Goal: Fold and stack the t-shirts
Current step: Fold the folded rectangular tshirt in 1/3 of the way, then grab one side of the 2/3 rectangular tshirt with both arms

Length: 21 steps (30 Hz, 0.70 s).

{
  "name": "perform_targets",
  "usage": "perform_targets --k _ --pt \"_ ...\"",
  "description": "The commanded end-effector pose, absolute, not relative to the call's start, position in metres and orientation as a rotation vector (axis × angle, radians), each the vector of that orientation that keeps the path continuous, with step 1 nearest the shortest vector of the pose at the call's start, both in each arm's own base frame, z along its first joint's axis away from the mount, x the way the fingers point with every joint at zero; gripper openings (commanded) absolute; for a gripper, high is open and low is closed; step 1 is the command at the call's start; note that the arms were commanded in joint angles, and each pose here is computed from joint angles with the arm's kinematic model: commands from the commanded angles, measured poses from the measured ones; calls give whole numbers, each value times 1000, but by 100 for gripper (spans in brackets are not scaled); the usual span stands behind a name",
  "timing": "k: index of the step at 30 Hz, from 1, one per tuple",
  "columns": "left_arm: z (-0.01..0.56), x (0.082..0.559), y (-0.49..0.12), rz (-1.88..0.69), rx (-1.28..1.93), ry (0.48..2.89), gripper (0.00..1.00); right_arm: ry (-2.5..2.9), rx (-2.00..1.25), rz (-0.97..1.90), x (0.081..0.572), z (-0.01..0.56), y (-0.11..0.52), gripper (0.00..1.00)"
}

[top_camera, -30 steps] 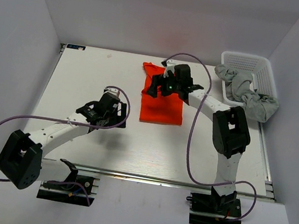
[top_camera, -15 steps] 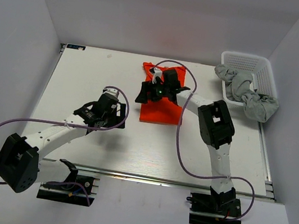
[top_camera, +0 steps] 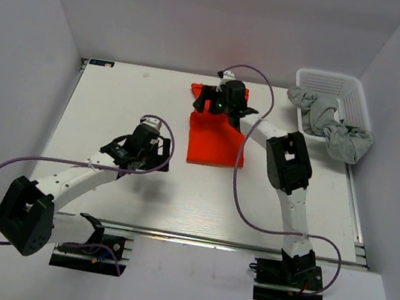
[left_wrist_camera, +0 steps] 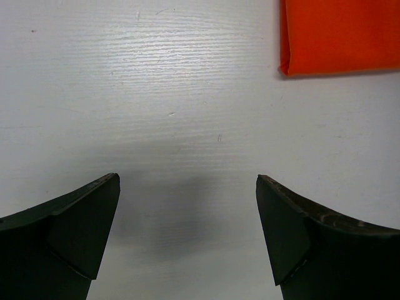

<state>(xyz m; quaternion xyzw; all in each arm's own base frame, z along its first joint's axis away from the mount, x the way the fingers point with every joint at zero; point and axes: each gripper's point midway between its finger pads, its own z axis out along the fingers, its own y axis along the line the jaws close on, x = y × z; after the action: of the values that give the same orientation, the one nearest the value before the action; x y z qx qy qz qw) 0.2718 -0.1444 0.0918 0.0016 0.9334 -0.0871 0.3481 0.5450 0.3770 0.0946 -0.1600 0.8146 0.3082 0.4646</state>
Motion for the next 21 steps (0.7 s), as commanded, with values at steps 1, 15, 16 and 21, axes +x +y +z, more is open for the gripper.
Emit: perform_targets --k 1,15,16,21 --pt "107 288 -156 -251 36 2366 100 1995 -318 688 534 120 345 90" --pt "79 342 -225 -426 265 2347 95 2381 -27 316 379 83 176 90" --pt "80 346 -232 -446 289 2343 90 2418 -31 315 369 78 174 90" --pt "51 354 -243 -455 348 2389 75 2479 -59 408 351 58 177 90"
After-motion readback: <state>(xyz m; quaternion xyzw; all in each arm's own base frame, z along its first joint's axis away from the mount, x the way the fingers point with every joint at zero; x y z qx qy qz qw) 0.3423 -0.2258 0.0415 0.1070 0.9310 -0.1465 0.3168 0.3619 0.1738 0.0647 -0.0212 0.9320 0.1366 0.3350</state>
